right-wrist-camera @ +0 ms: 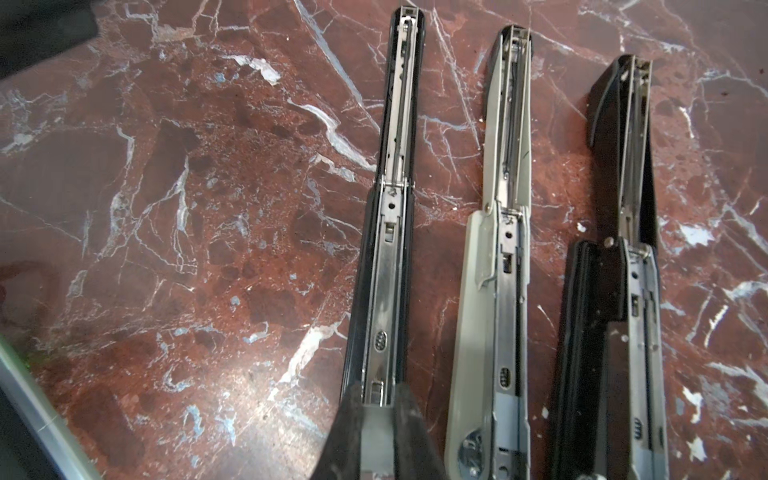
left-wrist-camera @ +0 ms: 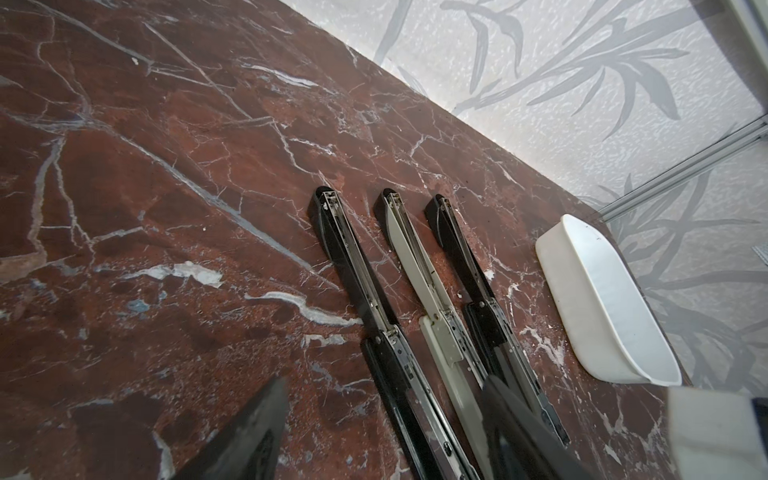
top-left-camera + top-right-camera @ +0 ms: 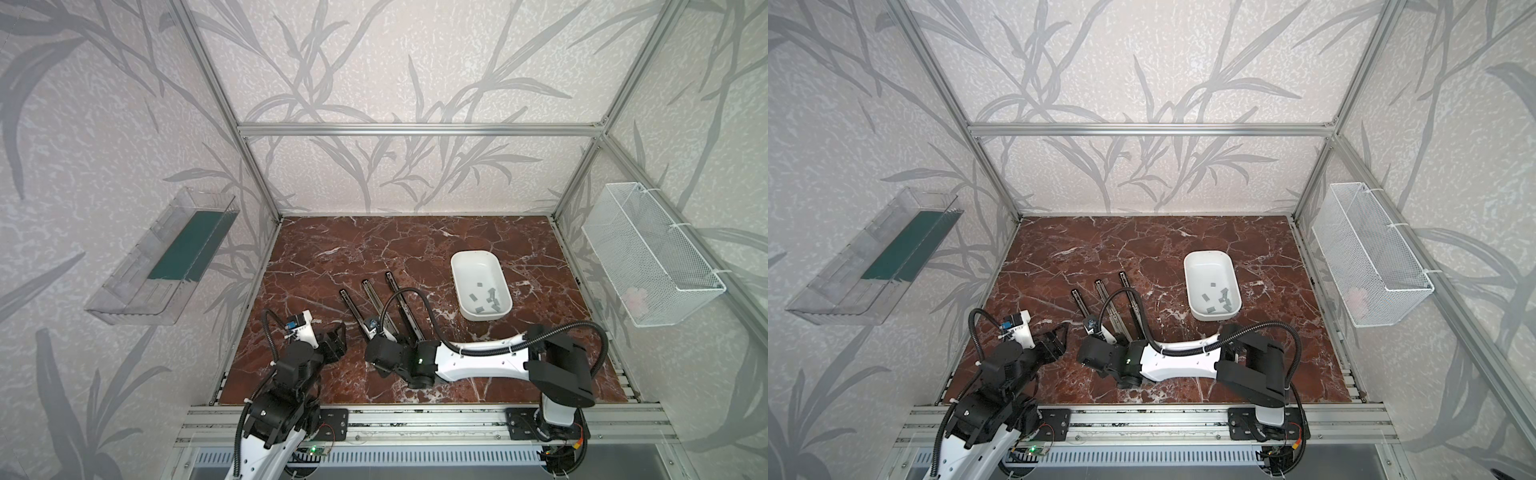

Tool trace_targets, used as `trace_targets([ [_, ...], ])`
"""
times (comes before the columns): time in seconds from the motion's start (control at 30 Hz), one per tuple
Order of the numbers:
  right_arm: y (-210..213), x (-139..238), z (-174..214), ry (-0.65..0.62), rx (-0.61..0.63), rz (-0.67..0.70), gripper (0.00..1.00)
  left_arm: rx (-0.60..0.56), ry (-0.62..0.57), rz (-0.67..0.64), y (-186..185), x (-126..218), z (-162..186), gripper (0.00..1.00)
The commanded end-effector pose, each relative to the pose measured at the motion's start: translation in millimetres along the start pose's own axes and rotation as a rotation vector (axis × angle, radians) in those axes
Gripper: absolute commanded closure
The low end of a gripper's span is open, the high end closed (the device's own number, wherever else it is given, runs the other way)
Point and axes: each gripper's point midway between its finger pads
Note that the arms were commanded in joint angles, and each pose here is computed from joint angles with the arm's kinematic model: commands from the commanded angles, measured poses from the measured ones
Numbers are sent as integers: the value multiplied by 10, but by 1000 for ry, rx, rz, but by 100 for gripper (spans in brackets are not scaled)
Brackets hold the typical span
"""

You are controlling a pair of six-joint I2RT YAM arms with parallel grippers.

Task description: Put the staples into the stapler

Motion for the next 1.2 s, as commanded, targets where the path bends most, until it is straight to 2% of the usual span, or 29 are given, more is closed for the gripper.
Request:
trace_targets([
  [0.0, 65, 2, -89, -22, 24, 2, 91, 11, 21, -50, 98, -43, 59, 24],
  [1.17, -7, -196, 15, 27, 27, 18, 91, 7, 27, -61, 104, -76, 58, 24],
])
Point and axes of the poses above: each gripper's point midway between its finger pads, its own x axis back along the fingers, its own y axis along the line the jaws close on, z = x × y, and after that the axes turned 4 degrees about -x, right-handed
